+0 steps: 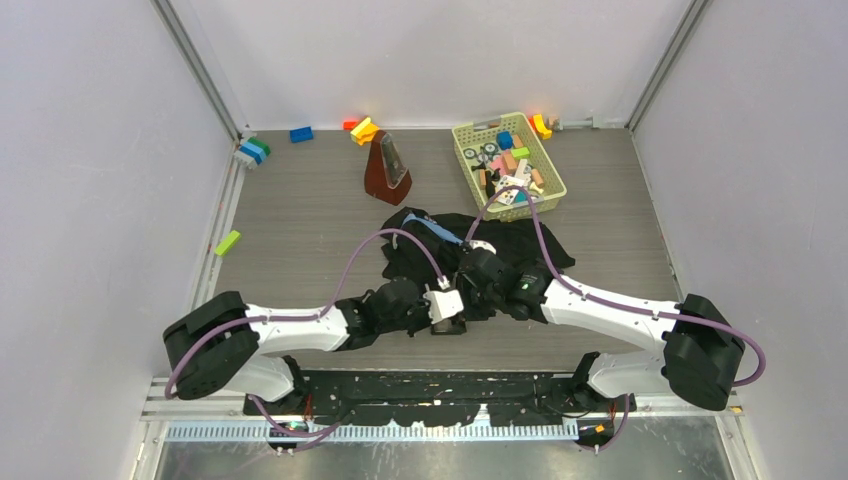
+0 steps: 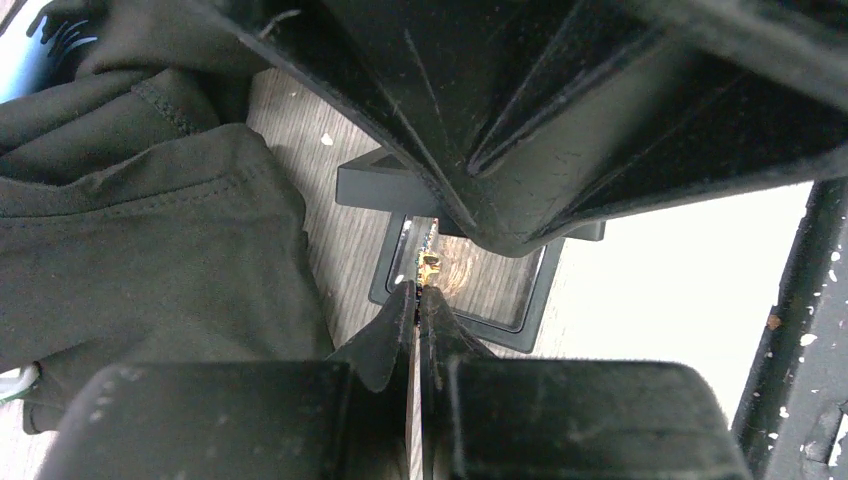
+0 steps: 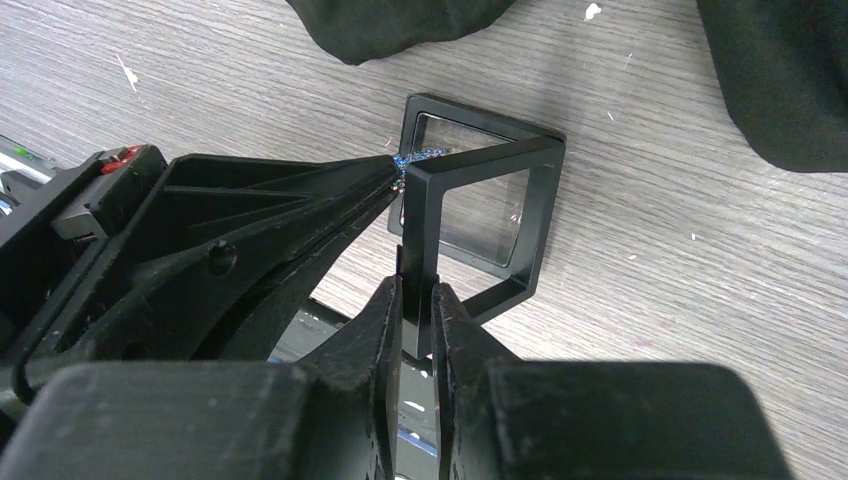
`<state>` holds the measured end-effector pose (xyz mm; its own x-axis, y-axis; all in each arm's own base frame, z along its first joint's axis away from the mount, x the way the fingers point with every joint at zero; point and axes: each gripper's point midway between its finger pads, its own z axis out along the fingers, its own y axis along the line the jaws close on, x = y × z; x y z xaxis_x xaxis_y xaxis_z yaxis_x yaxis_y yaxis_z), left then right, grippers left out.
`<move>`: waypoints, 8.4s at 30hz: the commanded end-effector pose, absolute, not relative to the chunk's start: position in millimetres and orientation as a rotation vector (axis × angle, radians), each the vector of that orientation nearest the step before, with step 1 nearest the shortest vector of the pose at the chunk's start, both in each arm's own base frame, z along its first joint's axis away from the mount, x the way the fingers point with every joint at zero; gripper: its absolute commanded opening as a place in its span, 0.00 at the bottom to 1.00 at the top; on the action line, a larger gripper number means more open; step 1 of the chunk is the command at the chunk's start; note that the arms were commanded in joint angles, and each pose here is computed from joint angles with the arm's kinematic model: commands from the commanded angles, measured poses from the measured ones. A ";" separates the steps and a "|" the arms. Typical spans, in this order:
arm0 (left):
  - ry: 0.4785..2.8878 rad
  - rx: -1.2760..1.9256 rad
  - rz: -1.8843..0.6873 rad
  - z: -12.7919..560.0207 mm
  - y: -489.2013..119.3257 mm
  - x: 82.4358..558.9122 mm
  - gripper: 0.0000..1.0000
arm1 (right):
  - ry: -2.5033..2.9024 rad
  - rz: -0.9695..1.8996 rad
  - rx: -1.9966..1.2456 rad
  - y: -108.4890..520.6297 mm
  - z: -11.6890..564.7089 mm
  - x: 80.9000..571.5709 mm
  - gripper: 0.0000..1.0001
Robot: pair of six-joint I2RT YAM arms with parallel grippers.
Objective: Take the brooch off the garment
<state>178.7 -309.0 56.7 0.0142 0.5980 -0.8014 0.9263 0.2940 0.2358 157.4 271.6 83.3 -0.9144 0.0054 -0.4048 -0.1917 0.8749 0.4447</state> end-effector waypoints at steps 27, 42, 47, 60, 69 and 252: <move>1.539 1.311 -0.439 93.6 -323.3 195.8 0.00 | 2.557 0.791 -0.078 277.7 102.5 163.1 0.00; 1.587 1.390 -0.487 76.8 -330.4 186.3 0.00 | 2.574 0.846 -0.068 284.6 98.2 161.4 0.00; 1.598 1.391 -0.490 74.8 -328.5 184.9 0.00 | 2.569 0.844 -0.054 282.0 98.1 162.2 0.00; 1.601 1.407 -0.552 76.8 -327.6 173.5 0.37 | 2.570 0.838 -0.041 279.2 96.8 164.1 0.00; 1.574 1.451 -0.737 89.6 -335.7 145.5 0.39 | 2.572 0.835 -0.034 278.1 96.4 165.3 0.00; 2.357 0.015 -0.739 81.7 -196.2 364.4 0.32 | 2.429 0.584 -0.177 325.8 84.0 335.7 0.01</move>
